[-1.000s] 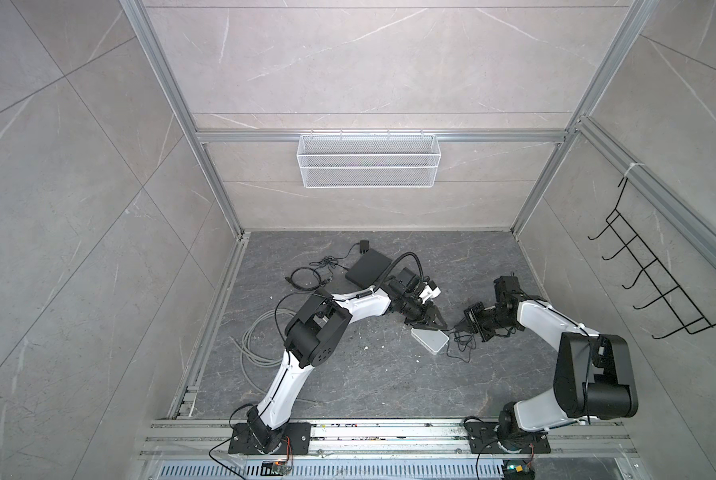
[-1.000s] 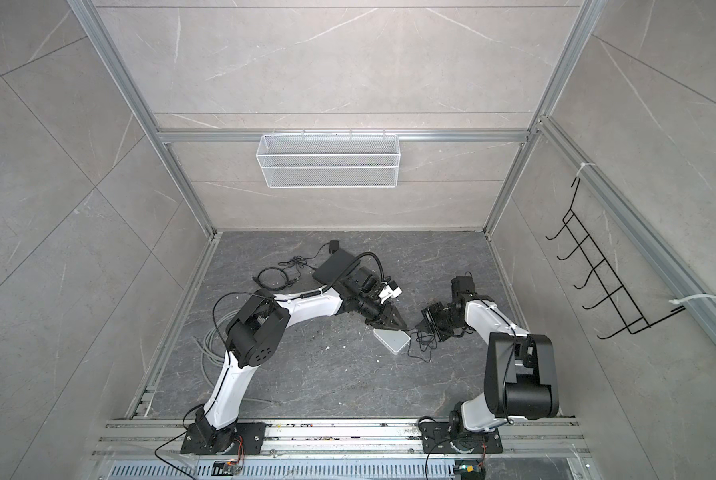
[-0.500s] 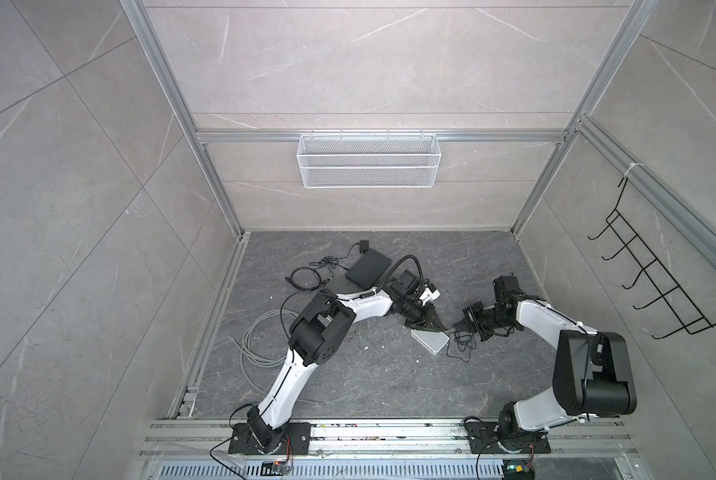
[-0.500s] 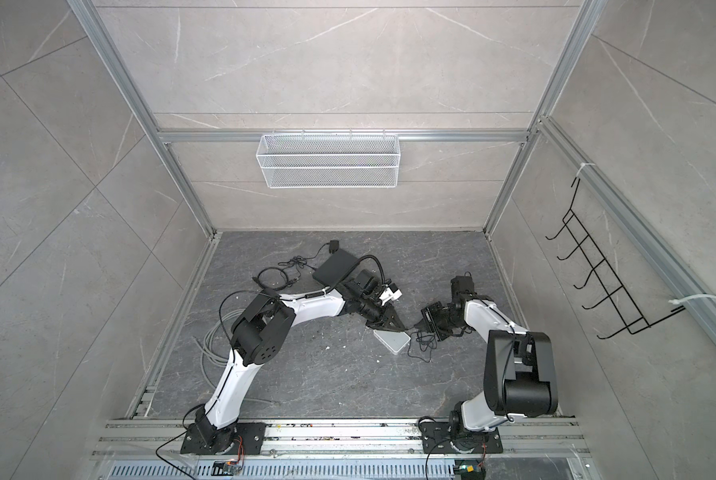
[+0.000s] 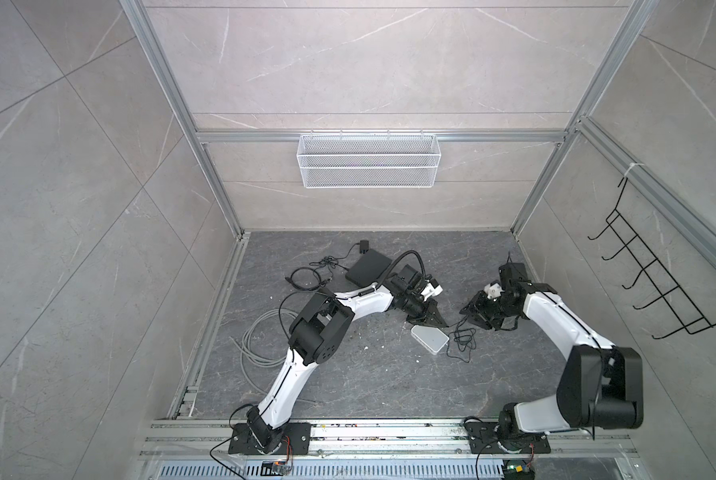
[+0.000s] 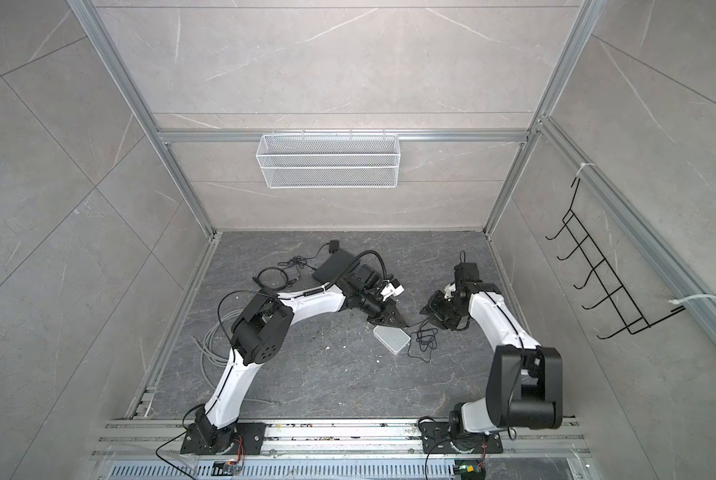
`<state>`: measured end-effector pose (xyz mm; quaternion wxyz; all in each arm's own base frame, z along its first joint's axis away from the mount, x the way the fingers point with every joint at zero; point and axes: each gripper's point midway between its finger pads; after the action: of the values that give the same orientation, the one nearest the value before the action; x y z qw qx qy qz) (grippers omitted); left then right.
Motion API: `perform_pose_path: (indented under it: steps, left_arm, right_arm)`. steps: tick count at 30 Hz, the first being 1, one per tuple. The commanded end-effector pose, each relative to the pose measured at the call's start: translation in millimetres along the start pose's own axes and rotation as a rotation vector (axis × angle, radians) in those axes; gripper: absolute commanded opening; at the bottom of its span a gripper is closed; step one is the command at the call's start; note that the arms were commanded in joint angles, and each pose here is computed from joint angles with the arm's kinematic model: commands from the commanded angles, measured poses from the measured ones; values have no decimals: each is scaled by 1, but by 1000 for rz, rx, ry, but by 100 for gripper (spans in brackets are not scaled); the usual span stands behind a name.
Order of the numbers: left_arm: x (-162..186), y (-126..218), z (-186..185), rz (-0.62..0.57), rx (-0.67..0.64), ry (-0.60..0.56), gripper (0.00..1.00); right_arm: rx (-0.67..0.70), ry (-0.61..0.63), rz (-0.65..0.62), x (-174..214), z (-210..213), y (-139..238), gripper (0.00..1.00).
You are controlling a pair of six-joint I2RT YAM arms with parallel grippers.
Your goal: Insert the plug into the switch port
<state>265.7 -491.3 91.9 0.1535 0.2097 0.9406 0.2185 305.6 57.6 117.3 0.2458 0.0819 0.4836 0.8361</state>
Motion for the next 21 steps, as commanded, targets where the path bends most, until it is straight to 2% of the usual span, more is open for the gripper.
perform_pose_path:
  steps: [1, 4, 9, 13, 16, 18, 21]
  left_arm:
    - [-5, 18, -13, 24, 64, -18, 5]
    - [-6, 25, -14, 37, 82, -12, 5]
    - [-4, 37, -10, 52, 95, 13, 5]
    - [-2, 44, -12, 62, 106, 13, 5]
    - [0, 46, -13, 67, 107, 13, 5]
    - [-1, 47, -14, 64, 110, 11, 5]
    - [-2, 48, -15, 61, 112, 7, 5]
  right_arm:
    - [29, 338, -13, 13, 10, 16, 42]
    - [72, 548, -41, 21, 26, 12, 43]
    - [42, 878, -43, 39, 36, 13, 44]
    - [15, 1140, -187, 34, 48, 18, 44]
    - [-113, 1341, -284, 41, 70, 19, 42]
    - [-133, 1414, -323, 40, 76, 13, 41]
    - [-174, 1475, -278, 45, 79, -1, 40]
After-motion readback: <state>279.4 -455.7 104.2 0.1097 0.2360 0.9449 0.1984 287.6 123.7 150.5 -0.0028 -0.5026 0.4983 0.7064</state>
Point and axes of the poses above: each gripper's point midway between its finger pads, its own y axis back along the fingers, its own z axis along the line the jaws close on, x = y × z, and after that the axes turned 1 degree about -y, right-handed
